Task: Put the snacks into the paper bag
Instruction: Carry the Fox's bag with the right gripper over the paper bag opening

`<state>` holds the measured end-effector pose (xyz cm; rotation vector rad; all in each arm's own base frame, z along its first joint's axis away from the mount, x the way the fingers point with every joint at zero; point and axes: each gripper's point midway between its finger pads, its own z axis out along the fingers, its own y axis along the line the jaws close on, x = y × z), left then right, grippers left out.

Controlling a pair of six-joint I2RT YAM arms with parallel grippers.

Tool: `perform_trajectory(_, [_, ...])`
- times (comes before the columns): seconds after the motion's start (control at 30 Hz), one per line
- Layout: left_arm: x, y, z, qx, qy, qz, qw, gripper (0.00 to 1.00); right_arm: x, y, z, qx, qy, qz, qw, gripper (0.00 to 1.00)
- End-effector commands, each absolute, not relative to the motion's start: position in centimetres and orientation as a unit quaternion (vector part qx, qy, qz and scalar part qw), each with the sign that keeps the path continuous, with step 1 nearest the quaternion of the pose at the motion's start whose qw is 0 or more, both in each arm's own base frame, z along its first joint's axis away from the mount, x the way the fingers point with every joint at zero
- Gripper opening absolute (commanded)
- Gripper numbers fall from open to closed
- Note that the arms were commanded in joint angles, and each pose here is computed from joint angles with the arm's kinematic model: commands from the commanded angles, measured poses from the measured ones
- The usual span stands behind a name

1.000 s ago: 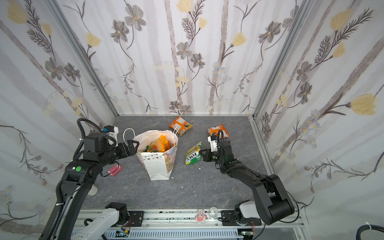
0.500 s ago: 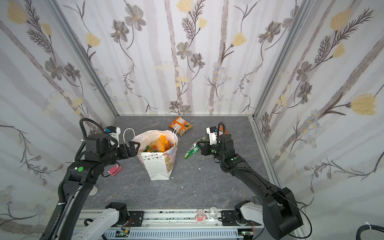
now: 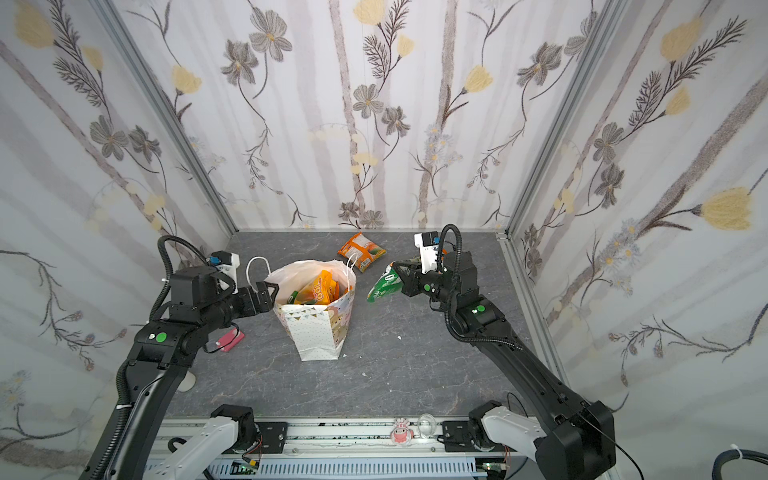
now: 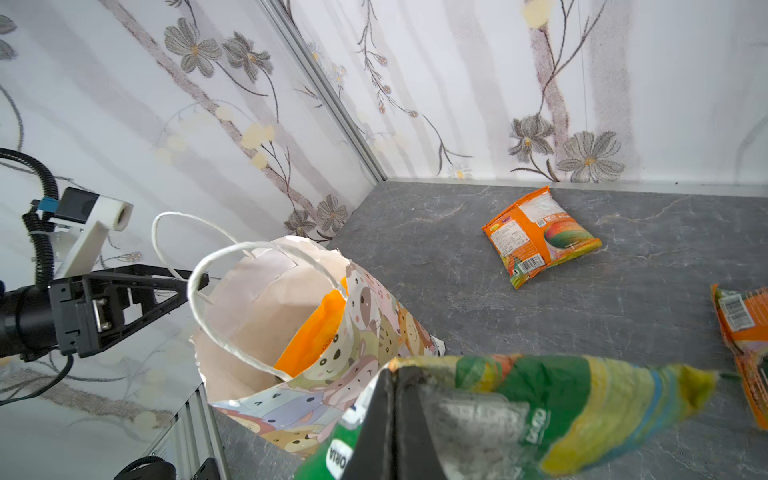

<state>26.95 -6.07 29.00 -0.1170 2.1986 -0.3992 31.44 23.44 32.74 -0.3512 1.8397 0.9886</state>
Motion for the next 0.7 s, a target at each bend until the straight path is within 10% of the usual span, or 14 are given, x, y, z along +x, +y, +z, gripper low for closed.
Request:
perform_trajectory(0.0, [27.5, -6.4, 29.2, -0.04, 0.879, -0.167, 0.444, 1.0, 31.1, 23.4, 34.9, -0.162, 0.748, 0.393, 0.509, 0.0])
perform_trajectory(0.67, [28.7, -5.7, 28.2, -0.038, 0.881, -0.14, 0.451, 1.0, 26.4, 29.5, 47.0, -0.251, 0.694, 0.432, 0.518, 0.0])
